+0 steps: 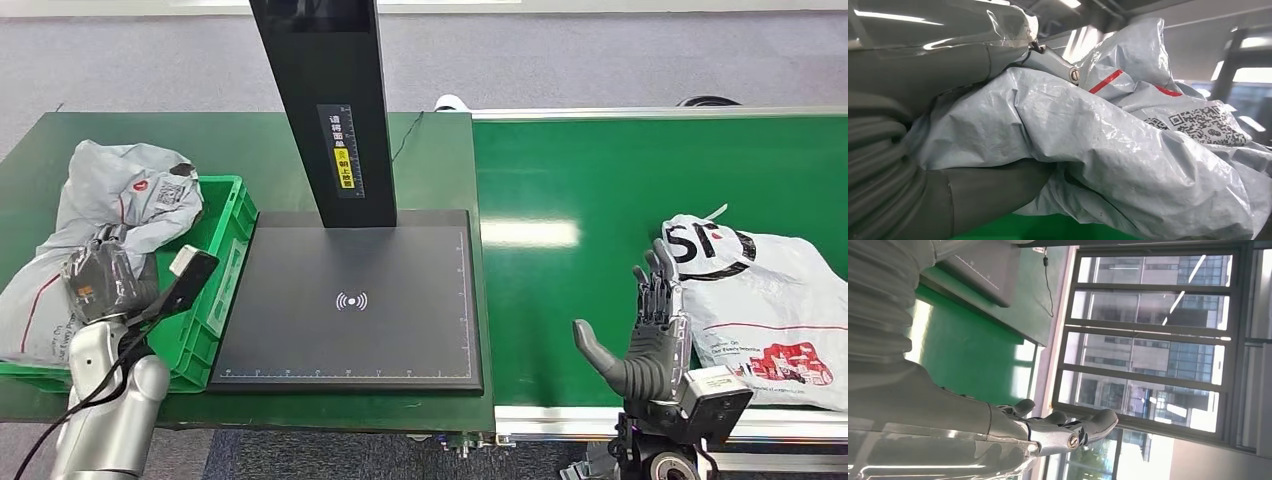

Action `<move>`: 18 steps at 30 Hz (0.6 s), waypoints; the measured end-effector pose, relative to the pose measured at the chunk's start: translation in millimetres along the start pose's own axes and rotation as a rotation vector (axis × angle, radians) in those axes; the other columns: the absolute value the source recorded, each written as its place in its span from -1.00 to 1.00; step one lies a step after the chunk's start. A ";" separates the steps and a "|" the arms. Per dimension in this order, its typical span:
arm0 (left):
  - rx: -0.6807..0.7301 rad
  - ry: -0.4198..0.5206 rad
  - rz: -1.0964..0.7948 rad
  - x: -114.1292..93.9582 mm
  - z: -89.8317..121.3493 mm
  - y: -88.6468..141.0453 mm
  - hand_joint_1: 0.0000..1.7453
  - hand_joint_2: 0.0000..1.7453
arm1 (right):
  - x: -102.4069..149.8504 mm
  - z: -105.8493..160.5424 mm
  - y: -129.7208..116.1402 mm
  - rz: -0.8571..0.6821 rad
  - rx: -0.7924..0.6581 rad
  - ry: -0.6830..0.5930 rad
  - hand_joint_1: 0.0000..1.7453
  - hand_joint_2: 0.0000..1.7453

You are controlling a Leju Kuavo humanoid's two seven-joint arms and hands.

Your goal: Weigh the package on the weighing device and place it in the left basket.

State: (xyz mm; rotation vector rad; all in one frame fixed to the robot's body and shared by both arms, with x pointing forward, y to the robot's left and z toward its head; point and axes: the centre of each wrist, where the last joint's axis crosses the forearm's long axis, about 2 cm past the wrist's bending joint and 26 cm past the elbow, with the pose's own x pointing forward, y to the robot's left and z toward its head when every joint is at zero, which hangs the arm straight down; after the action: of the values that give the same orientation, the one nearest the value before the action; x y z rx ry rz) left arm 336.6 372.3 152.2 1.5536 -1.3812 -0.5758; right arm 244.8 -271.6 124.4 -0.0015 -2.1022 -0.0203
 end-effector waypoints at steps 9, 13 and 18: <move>-0.206 0.173 -0.147 -55.8 2.3 -5.1 1.00 1.00 | 0.3 -2.3 4.2 -0.002 0.019 -0.003 -1.00 1.00; -0.391 0.158 -0.155 -63.1 5.1 -12.3 1.00 1.00 | -0.2 -5.9 6.4 -0.008 0.030 -0.006 -1.00 1.00; -0.532 0.117 -0.117 -63.3 3.8 -15.2 1.00 1.00 | -1.2 -9.8 8.8 -0.014 0.038 -0.008 -1.00 1.00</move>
State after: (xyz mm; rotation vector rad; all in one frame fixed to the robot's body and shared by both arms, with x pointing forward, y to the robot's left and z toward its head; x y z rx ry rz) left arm 324.9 429.2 122.5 1.2141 -0.9508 -0.8321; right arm 253.9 -262.9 128.4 0.0357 -2.1098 0.0113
